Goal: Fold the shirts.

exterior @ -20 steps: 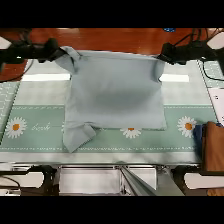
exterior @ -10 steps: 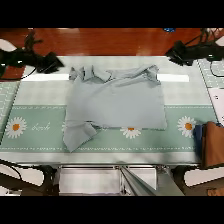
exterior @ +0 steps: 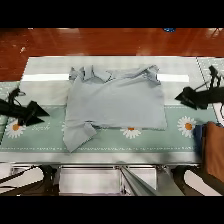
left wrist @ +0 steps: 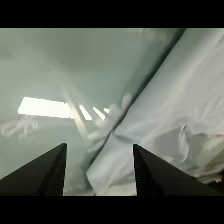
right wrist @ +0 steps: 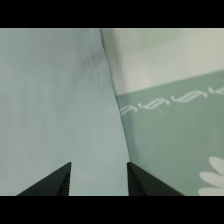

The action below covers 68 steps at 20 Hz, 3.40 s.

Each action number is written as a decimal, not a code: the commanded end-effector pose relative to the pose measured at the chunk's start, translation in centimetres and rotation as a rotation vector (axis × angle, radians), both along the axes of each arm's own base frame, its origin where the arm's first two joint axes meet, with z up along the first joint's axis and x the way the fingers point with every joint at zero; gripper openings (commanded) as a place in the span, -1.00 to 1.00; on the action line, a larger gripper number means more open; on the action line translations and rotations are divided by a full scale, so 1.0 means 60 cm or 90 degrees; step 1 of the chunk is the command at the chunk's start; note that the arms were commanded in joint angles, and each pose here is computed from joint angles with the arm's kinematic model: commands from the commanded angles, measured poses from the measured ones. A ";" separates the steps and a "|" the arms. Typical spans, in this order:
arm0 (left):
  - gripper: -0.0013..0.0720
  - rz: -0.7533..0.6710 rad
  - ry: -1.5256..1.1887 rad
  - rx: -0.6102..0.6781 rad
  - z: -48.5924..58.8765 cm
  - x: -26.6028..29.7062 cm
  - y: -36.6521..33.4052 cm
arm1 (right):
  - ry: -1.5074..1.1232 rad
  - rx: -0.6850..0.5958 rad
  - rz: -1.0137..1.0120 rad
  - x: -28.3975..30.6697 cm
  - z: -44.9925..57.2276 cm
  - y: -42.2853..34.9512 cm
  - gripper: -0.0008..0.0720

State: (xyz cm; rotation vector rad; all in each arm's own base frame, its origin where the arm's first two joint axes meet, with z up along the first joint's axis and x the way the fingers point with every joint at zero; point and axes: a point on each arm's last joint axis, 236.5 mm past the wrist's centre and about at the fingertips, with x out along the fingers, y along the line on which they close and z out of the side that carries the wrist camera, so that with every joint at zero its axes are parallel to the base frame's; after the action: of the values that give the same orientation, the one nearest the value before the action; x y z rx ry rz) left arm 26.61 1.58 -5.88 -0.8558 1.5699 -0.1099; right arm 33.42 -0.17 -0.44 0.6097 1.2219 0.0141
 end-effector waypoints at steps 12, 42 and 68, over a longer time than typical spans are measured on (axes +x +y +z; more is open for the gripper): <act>-0.39 -0.104 0.025 -0.039 -0.094 -0.051 -0.194 | 0.033 0.029 -0.066 -0.127 -0.043 0.011 0.15; -0.92 -0.151 -0.647 0.077 0.606 0.203 -0.135 | -0.556 -0.039 0.191 0.101 0.600 0.153 -0.90; -0.92 -0.198 -0.709 0.261 0.649 0.055 -0.166 | -0.509 -0.250 0.129 -0.166 0.591 0.070 -0.90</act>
State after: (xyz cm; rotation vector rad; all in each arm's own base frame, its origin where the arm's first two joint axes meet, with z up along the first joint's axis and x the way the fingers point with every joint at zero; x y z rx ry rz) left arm 25.15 -9.06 40.91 -0.0586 0.4047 -0.4152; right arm 20.27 4.41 40.77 0.0542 0.3249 0.1735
